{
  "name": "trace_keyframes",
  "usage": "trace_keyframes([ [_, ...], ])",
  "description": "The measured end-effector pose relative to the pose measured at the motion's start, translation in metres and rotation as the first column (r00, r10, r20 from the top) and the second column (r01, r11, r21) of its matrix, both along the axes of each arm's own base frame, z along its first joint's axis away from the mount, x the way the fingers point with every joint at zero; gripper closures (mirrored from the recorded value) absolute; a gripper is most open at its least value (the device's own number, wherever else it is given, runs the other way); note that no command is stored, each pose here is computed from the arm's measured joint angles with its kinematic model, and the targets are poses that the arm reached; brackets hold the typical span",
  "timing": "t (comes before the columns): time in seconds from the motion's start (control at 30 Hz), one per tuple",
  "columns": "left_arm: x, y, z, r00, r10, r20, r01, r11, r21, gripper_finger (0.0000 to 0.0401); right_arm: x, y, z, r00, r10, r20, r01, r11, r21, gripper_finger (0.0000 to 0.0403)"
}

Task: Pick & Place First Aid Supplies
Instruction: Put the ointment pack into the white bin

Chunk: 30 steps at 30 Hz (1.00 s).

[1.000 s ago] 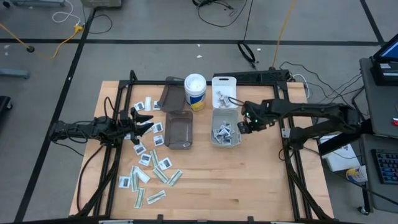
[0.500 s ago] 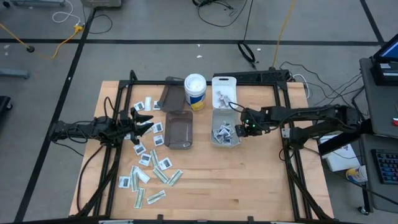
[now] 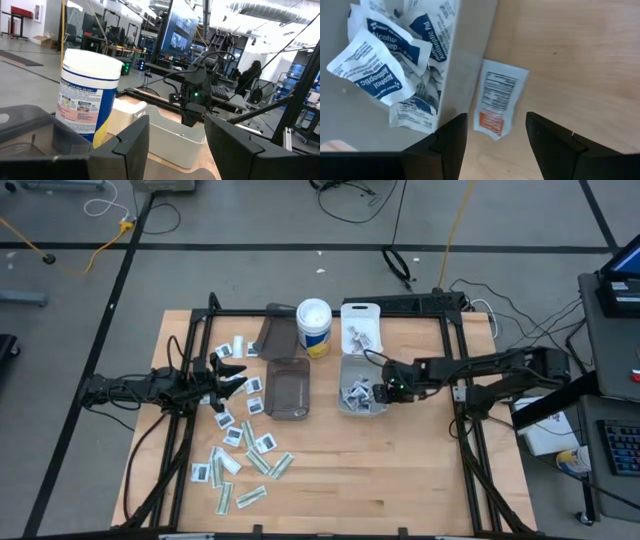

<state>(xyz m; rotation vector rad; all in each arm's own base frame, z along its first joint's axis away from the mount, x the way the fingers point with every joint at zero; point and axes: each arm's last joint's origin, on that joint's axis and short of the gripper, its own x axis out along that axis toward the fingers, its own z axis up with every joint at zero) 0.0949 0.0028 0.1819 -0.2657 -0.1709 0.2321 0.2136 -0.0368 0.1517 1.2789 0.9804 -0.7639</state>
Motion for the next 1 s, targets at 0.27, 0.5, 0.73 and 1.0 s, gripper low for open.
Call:
trace_keyframes([
  [0.27, 0.000, 0.000, 0.000, 1.000, 0.000, 0.000, 0.000, 1.000, 0.000, 0.0205, -0.001, 0.000, -0.006, 1.000, -0.007, -0.025, 0.007, 1.000, 0.005, 0.0229],
  [0.5, 0.000, 0.000, 0.000, 1.000, 0.000, 0.000, 0.000, 1.000, 0.000, 0.0205, -0.004, 0.001, -0.014, 0.998, -0.007, -0.059, 0.007, 1.000, 0.011, 0.0270],
  [0.73, 0.000, 0.000, 0.000, 1.000, 0.000, 0.000, 0.000, 1.000, 0.000, 0.0205, -0.005, 0.001, -0.016, 0.996, 0.000, -0.088, 0.001, 1.000, 0.008, 0.0342],
  [1.0, 0.000, 0.000, 0.000, 1.000, 0.000, 0.000, 0.000, 1.000, 0.000, 0.0205, -0.008, 0.001, -0.018, 0.991, 0.035, -0.128, -0.038, 0.999, -0.019, 0.0400],
])
